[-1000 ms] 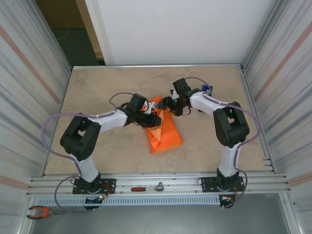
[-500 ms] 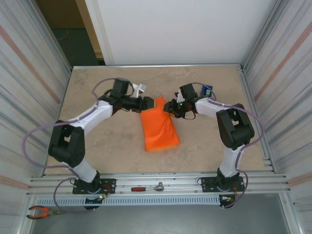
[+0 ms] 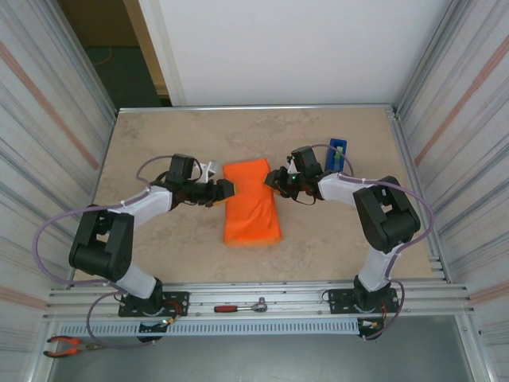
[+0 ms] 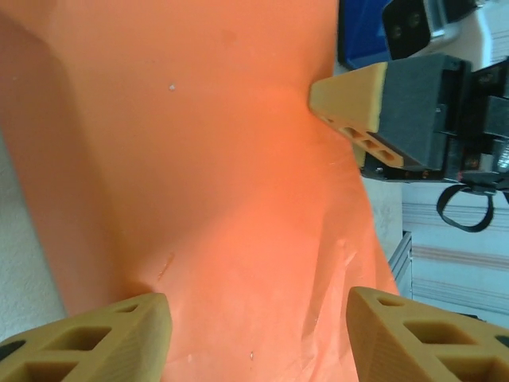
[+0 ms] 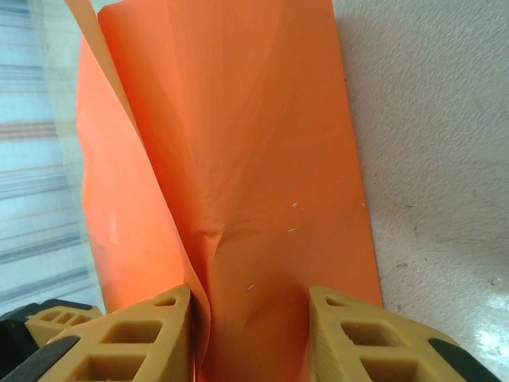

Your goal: Wrap the gift box in paper

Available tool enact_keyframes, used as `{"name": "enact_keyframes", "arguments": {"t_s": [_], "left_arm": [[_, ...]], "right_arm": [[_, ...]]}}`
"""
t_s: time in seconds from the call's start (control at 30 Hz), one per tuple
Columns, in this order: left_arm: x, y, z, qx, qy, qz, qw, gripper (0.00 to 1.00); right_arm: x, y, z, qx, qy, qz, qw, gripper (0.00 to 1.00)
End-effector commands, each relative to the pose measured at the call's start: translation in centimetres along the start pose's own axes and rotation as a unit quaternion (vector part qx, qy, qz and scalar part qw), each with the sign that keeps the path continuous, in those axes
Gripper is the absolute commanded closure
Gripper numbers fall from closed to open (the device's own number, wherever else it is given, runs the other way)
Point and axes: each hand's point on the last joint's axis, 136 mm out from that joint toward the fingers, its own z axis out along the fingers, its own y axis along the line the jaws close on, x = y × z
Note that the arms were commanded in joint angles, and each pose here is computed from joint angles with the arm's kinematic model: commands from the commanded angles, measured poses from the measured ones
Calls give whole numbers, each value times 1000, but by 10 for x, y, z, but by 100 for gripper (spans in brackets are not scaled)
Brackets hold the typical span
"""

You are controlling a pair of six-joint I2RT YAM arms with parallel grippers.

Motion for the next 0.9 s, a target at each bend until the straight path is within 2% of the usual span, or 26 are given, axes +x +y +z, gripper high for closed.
{"name": "enact_keyframes", "arguments": {"t_s": [0.0,0.1,0.2,0.3,0.37,0.5,0.87], "left_arm": [[-6,1,4,-5,-24,49,999,37],[-6,-1,7,-8,-24,64,998,36],[-6,11,6,-50,-16,65,996,36],[-10,25,-11,-108,-47,71,990,35],[-14,26,-21,-122,-68,78,987,29],[-15,18,-20,-106,-62,86,989,25],[-1,7,19,-62,-7,103,993,20]], "right_arm": [[30,-46,12,75,32,48,996,66],[31,-47,13,76,33,49,995,66],[32,-46,13,76,34,48,995,66],[33,-47,12,78,35,48,995,66],[34,-48,12,79,35,48,995,66],[34,-46,14,77,37,47,995,66],[36,-44,17,76,41,44,995,67]]}}
